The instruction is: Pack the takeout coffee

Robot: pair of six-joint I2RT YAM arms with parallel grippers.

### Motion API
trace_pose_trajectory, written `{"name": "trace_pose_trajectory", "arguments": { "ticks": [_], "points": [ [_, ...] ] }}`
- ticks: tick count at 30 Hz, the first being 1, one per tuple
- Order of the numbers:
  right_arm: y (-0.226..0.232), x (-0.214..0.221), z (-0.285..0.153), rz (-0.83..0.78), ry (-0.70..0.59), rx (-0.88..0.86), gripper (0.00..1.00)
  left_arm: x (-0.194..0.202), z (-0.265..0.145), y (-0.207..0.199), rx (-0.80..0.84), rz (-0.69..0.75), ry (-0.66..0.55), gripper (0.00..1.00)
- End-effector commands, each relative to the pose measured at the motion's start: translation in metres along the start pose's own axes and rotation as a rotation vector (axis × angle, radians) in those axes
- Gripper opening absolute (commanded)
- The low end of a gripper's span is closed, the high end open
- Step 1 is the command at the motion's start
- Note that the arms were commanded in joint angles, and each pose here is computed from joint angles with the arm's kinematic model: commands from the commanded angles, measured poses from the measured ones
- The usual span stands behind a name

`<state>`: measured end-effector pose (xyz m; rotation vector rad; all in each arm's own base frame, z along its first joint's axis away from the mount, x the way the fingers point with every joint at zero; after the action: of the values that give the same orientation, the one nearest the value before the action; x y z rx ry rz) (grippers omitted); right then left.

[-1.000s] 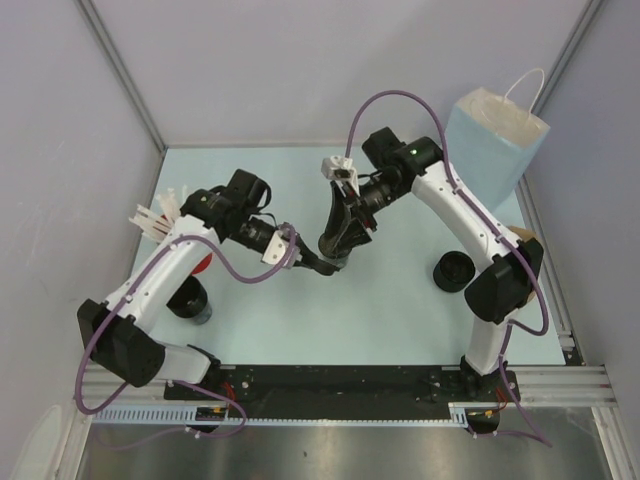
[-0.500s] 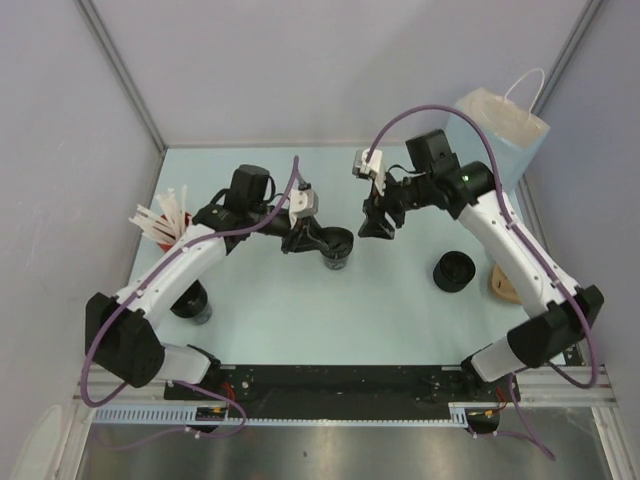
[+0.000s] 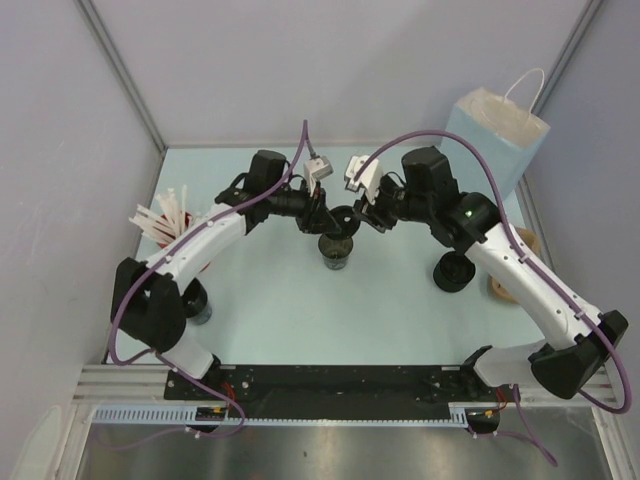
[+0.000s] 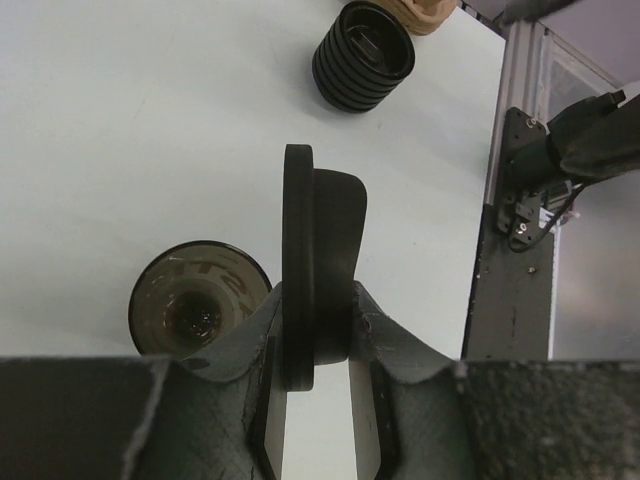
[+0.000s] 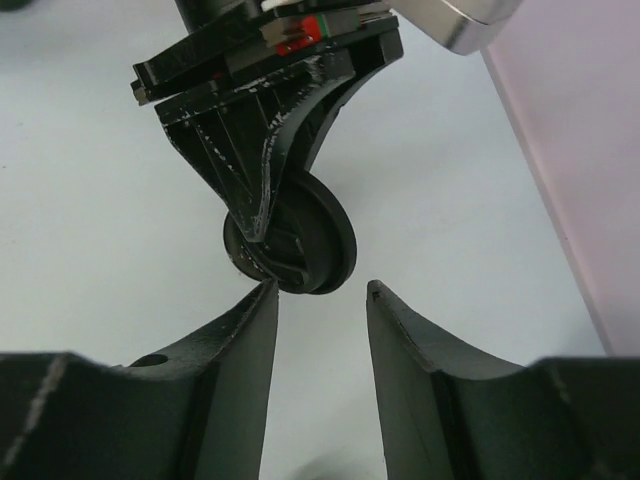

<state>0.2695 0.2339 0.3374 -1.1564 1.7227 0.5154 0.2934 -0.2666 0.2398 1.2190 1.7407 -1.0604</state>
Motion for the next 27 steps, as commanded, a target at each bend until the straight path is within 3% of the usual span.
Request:
{"name": "trace_pose_trajectory", "arguments": {
  "ticks": [1,7,27],
  "points": [
    [-0.005,-0.002,0.009,-0.042,-0.009,0.081,0.42,-0.018,-0.001,-0.009,0.045,-0.042,-0.045,0.2],
    [0.001,0.011,0.023,-0.065,0.03,0.066,0.34,-0.021,0.001,-0.014,0.107,-0.085,-0.052,0.2],
    [0.009,0.031,0.042,-0.125,0.105,0.071,0.28,-0.021,-0.001,-0.016,0.15,-0.108,-0.061,0.2]
  ]
}}
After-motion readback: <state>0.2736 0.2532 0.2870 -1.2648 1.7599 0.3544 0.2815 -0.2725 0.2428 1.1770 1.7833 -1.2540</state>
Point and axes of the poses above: each gripper's point midway between its finger pads, its own z axis out along the fingers, its own y axis along the line the jaws close on, x = y × z, the point moved 4 cm from there along -z, back along the fingers, and after that the axes turned 11 degrees about z, right-handed, at the moved point
